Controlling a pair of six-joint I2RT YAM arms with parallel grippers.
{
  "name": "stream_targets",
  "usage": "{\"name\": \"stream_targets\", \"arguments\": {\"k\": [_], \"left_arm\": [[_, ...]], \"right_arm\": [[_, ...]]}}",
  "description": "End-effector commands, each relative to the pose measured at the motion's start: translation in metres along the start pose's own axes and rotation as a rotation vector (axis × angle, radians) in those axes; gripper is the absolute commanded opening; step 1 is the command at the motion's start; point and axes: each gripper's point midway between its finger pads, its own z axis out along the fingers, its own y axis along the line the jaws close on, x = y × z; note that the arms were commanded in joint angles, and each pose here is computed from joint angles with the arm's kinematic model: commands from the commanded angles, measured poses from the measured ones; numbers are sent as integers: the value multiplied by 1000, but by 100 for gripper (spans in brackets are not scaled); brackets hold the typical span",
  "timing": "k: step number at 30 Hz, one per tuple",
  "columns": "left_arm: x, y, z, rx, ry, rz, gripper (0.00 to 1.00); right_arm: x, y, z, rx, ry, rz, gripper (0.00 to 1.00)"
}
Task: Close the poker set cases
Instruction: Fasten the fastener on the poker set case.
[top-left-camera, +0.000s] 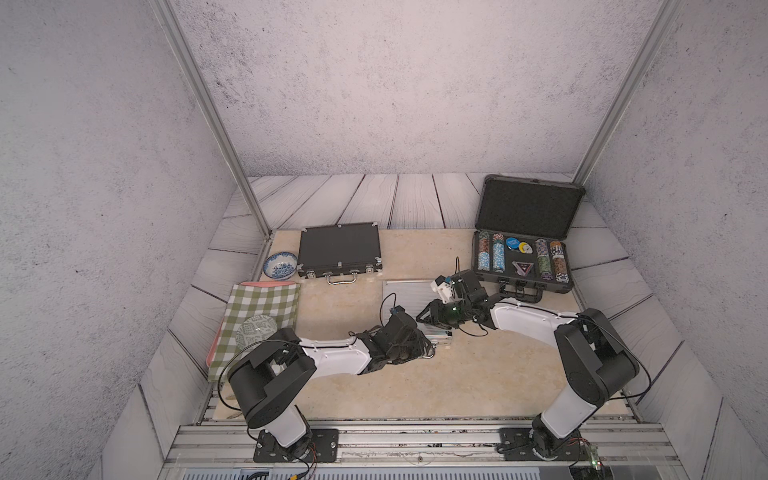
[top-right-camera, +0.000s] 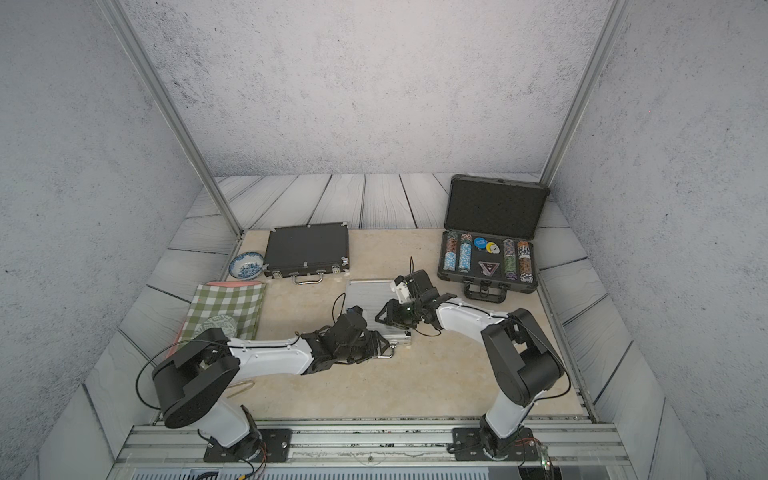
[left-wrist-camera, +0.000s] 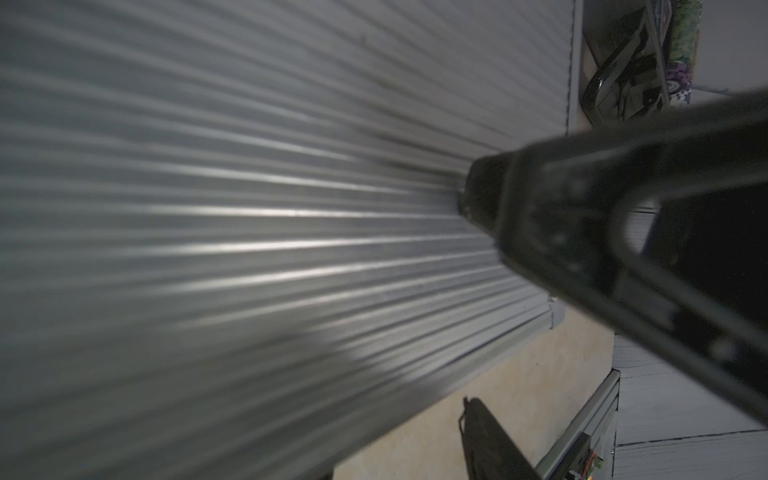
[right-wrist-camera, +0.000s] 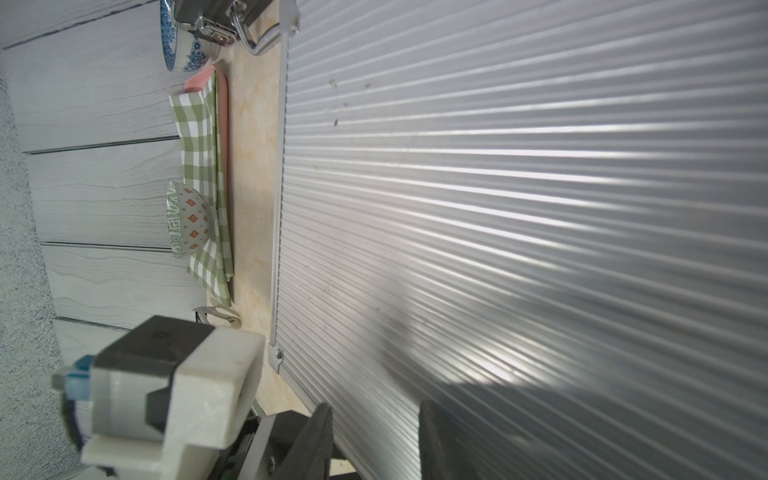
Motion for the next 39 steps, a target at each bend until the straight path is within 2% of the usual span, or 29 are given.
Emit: {"name": "stream_targets", "arguments": {"k": [1, 19, 25, 33, 37, 39], "left_arm": [[-6, -2, -3, 7, -36, -9, 51], [-18, -18, -14, 68, -93, -13, 50], [-19, -16, -14, 51, -99, -2, 50], [-18, 2, -29, -106, -86, 51, 48], [-14, 8, -43, -198, -43, 141, 47], [-16, 5, -50, -227, -21, 227, 48]], "right_arm": [[45, -68, 4, 235, 111, 144, 37], [49, -71, 4, 237, 113, 151, 37], [50, -71, 4, 237, 114, 153, 37], [49, -70, 3, 240, 113, 151, 37], [50, -72, 4, 245, 120, 152, 37], [51, -73, 4, 248, 121, 154, 37]]}}
